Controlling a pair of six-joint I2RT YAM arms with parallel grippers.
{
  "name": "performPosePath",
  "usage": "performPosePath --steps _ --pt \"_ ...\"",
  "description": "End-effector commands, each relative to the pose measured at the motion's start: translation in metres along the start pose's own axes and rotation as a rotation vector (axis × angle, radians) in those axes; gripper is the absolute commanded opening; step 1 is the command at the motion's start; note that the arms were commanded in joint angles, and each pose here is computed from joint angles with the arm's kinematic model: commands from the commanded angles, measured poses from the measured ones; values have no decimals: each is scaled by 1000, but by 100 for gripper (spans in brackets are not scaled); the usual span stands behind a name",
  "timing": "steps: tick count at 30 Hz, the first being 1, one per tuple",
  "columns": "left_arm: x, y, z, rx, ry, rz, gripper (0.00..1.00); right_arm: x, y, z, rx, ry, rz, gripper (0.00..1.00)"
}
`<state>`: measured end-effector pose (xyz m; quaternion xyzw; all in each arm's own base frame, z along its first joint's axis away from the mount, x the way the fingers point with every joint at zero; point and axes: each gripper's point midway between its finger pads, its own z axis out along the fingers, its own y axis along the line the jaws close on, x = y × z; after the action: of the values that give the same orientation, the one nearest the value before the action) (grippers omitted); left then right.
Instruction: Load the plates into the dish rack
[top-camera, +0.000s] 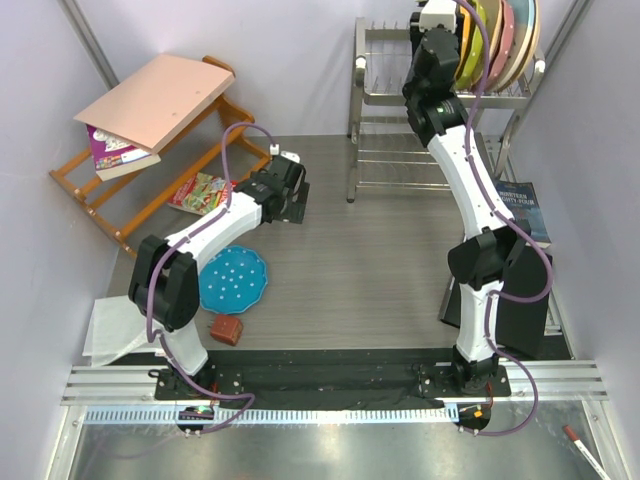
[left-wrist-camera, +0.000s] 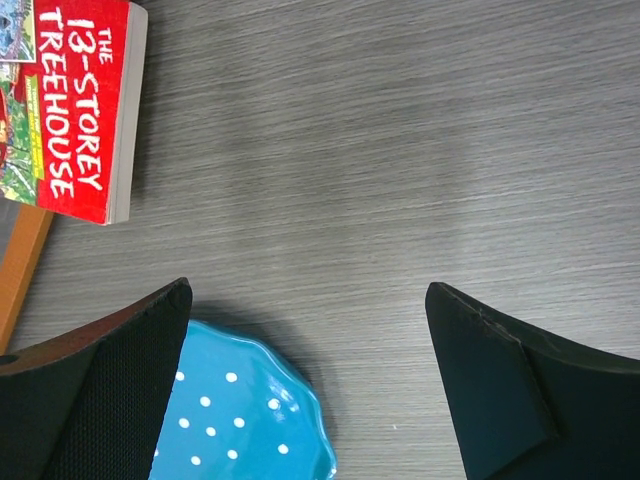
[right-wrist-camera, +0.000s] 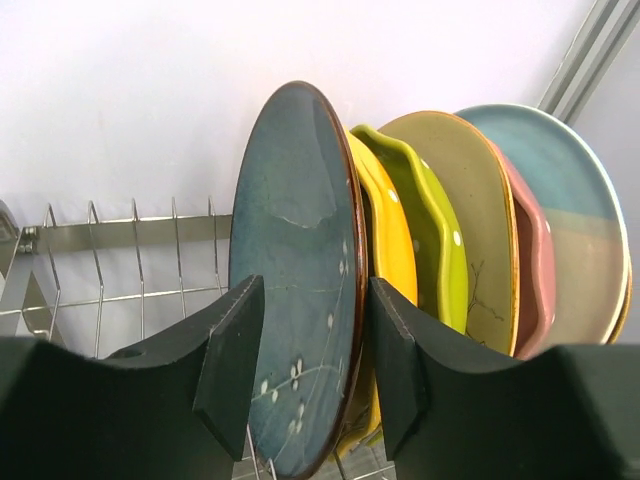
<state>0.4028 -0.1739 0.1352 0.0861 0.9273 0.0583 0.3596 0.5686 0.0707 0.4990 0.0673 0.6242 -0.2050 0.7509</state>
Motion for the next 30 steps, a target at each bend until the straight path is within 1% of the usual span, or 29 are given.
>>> performPosePath --steps 1,3,8,9,10,11,12,13,15,16,18,19,20,21,23,24,25,26,27,28,29,30 --pt "-17 4 -6 -22 -42 32 100 -73 -28 -20 15 -145 124 52" --pt "-14 8 -6 -33 -35 54 100 -80 -29 -26 10 -153 128 54" --pt "-5 25 -13 -77 -22 175 99 -109 -31 -51 -22 -190 118 56" --pt "5 27 -13 -76 -6 199 99 -123 -38 -64 -23 -206 138 56" --pt "5 30 -19 -74 -15 207 99 -124 -36 -69 -34 -202 128 57" --pt "9 33 -23 -72 -14 220 99 -124 -36 -74 -41 -198 99 59" --pt "18 34 -23 -68 -2 235 96 -138 -45 -88 -51 -216 110 60" --pt "31 36 -28 -46 7 243 88 -130 -40 -91 -64 -197 87 61" --pt "48 34 -31 -6 31 257 70 -131 -46 -102 -70 -190 90 64" --pt "64 31 -31 27 56 265 52 -131 -53 -112 -76 -183 95 64" --pt "75 30 -34 54 77 258 33 -126 -56 -120 -90 -171 114 65" --pt "88 30 -36 64 124 270 24 -121 -63 -129 -100 -158 124 66" --pt "104 23 -31 105 191 289 23 -117 -64 -133 -112 -150 134 66" --pt "114 20 -30 123 243 302 23 -97 -57 -138 -138 -98 138 66" --pt "137 17 -26 148 349 334 20 -94 -65 -154 -172 -87 168 66" --pt "141 17 -24 148 363 338 5 -69 -56 -159 -201 -35 139 66" --pt "143 16 -21 147 369 339 0 -61 -54 -164 -217 -14 162 66" --pt "144 17 -19 137 372 339 0 -62 -60 -173 -239 -14 187 66" --pt "148 16 -15 131 393 340 0 -38 -52 -178 -269 37 153 66" --pt "151 16 -13 127 405 338 0 -33 -50 -184 -296 53 164 66" --pt "152 16 -10 119 412 336 0 -32 -47 -194 -363 47 163 66" --pt "156 19 -5 92 430 339 0 -12 -37 -204 -427 90 119 69"
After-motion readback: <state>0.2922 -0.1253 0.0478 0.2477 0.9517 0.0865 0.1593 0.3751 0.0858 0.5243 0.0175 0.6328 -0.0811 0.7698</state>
